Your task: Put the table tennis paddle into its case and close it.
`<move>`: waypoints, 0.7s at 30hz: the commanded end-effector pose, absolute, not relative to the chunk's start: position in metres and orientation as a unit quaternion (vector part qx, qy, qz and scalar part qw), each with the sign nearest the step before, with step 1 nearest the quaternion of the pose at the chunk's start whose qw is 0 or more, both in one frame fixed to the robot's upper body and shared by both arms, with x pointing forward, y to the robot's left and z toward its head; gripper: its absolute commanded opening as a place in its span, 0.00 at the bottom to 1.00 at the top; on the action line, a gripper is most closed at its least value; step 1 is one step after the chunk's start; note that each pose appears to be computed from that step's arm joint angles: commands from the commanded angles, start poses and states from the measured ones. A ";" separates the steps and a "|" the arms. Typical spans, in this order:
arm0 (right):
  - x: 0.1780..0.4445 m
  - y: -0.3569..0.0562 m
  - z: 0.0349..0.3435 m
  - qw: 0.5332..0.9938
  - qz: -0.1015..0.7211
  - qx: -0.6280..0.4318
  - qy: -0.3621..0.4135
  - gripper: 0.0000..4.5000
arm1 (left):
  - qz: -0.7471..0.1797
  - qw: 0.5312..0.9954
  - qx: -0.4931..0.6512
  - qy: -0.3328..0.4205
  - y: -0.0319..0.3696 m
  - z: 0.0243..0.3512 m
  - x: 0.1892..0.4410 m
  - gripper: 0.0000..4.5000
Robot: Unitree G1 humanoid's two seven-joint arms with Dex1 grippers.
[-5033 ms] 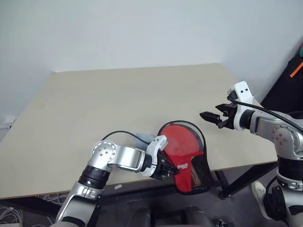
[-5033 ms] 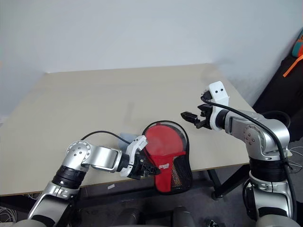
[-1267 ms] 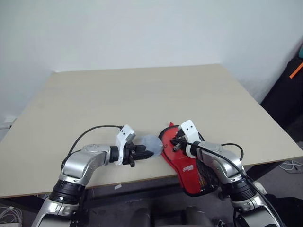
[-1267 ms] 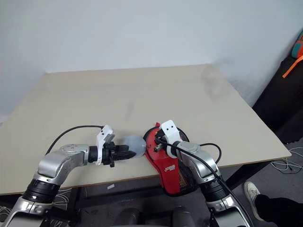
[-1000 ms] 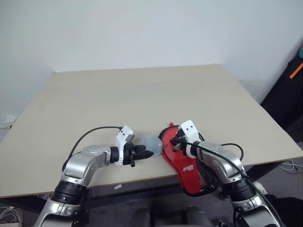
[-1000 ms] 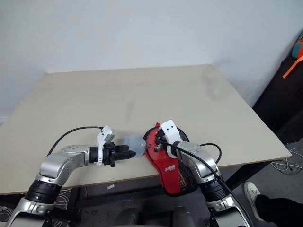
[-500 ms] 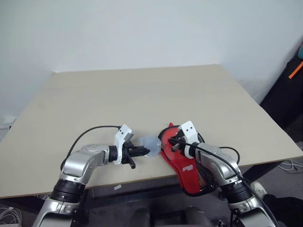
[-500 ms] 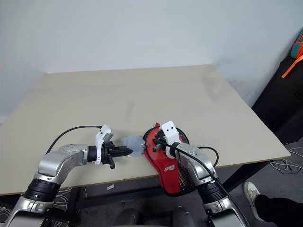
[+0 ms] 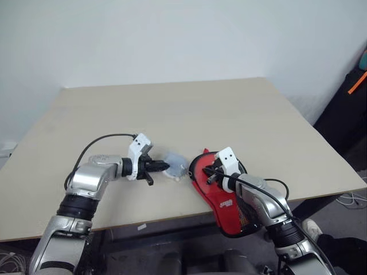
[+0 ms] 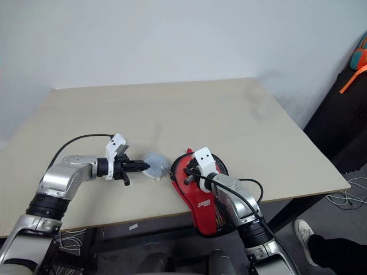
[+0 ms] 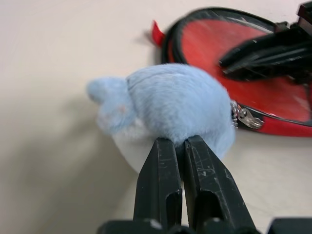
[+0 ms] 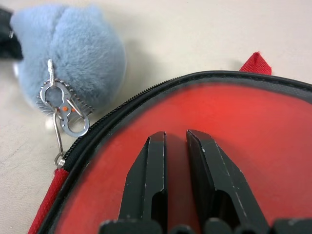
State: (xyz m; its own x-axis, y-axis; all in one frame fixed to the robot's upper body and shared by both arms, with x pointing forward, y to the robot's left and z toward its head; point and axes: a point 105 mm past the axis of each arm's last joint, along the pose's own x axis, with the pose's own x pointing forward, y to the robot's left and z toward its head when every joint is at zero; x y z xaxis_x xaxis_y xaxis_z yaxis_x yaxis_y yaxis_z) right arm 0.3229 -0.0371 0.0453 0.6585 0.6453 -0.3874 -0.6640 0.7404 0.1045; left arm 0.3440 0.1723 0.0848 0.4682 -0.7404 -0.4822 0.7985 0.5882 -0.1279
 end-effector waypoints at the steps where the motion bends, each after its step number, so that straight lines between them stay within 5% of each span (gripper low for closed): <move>1: 0.317 -0.043 0.027 0.904 0.352 -0.031 0.241 0.16 | -0.438 0.868 0.105 0.211 0.180 0.110 0.364 0.00; 21: 0.316 -0.042 0.025 0.904 0.351 -0.032 0.243 0.16 | -0.368 0.898 0.196 0.140 0.132 0.129 0.437 0.00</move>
State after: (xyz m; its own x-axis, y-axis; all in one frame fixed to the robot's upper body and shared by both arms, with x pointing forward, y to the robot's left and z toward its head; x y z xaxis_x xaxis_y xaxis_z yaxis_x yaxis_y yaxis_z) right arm 0.3219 -0.0369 0.0447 0.6607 0.6407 -0.3910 -0.6647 0.7415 0.0918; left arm 0.4225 0.1344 0.0967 0.6211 -0.6250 -0.4728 0.7546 0.6398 0.1456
